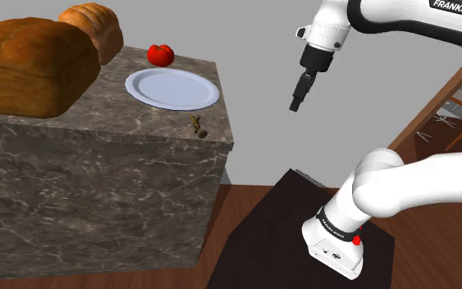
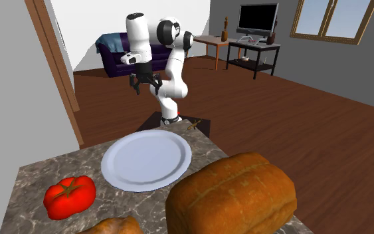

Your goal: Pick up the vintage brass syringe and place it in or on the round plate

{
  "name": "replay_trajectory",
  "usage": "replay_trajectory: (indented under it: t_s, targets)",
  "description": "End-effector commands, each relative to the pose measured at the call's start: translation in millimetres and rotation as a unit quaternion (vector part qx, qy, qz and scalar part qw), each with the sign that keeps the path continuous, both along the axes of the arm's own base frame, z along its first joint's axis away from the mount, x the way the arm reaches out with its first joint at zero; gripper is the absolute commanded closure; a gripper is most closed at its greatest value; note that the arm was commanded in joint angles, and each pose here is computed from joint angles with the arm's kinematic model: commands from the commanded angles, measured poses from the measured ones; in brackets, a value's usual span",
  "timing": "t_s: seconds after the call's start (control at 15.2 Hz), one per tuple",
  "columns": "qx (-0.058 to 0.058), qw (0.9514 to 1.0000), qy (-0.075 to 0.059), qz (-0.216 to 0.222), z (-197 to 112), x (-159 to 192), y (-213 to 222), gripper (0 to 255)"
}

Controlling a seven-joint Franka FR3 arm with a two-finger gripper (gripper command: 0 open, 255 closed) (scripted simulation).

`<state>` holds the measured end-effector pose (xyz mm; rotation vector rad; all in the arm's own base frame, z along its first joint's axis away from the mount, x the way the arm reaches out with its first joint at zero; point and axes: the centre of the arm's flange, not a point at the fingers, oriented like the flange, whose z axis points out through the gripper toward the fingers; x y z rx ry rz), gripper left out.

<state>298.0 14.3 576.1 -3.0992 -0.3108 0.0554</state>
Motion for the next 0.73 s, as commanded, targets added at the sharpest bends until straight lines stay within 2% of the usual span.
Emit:
replay_trajectory:
  t_s: [0.0, 0.66]
  targets:
    - [0.0, 1.0, 0.0, 0.0, 0.0, 0.0, 0.0, 0]
    - [-0.007, 0.9968, 0.006, -0.08, -0.8, 43.7, 126.1, 0]
